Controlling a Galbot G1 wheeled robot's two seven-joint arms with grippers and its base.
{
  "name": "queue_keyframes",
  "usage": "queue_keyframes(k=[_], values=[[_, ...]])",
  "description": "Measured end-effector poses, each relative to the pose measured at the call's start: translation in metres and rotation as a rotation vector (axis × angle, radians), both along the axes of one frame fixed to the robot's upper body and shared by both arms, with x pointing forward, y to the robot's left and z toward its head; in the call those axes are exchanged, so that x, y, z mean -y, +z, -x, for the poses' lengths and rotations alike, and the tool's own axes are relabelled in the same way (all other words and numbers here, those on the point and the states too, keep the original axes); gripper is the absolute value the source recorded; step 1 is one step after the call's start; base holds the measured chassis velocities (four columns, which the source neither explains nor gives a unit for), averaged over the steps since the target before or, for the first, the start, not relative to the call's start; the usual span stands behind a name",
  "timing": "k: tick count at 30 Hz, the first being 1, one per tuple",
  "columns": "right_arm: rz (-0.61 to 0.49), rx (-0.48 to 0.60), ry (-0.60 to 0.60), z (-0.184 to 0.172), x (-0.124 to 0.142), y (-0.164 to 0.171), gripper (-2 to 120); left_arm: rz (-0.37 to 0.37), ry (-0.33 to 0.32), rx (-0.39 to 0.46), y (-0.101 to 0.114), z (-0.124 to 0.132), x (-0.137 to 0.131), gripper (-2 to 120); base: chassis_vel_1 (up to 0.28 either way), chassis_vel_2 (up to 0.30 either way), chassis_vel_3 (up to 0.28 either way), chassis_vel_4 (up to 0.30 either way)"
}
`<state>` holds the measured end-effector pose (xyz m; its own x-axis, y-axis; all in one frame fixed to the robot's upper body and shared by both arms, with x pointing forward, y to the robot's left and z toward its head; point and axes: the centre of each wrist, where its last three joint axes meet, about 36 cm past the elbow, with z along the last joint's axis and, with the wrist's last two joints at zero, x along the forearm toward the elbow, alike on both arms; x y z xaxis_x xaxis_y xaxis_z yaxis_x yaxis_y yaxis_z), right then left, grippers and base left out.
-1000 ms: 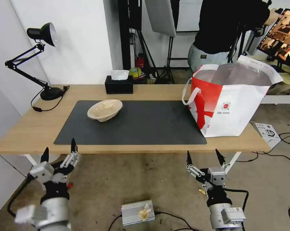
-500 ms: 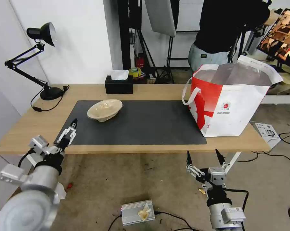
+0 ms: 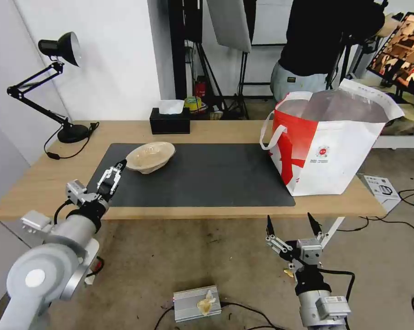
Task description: Pick up the trash from the table and place it into the takeout bag.
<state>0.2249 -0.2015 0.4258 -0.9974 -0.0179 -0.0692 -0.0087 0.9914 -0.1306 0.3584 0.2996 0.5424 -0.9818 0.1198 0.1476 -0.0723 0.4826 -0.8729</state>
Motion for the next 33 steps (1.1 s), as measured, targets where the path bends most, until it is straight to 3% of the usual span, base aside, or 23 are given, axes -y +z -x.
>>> queue_keyframes(k=[6,19,26,33], values=[[0.0,0.0,0.0,0.0,0.0,0.0,100,-0.012,0.029,-0.029,-0.004,-0.037,-0.009,100,0.0,0.0,0.0,0.0],[0.0,0.0,0.0,0.0,0.0,0.0,100,-0.125,0.091,-0.172,-0.008,-0.073,-0.033,100,0.0,0.0,0.0,0.0],[0.0,0.0,0.0,0.0,0.0,0.0,100,-0.167,0.073,-0.261,-0.008,-0.085,-0.03,100,0.0,0.0,0.0,0.0],[0.0,0.0,0.0,0.0,0.0,0.0,100,-0.171,0.058,-0.282,-0.002,-0.1,-0.024,100,0.0,0.0,0.0,0.0]])
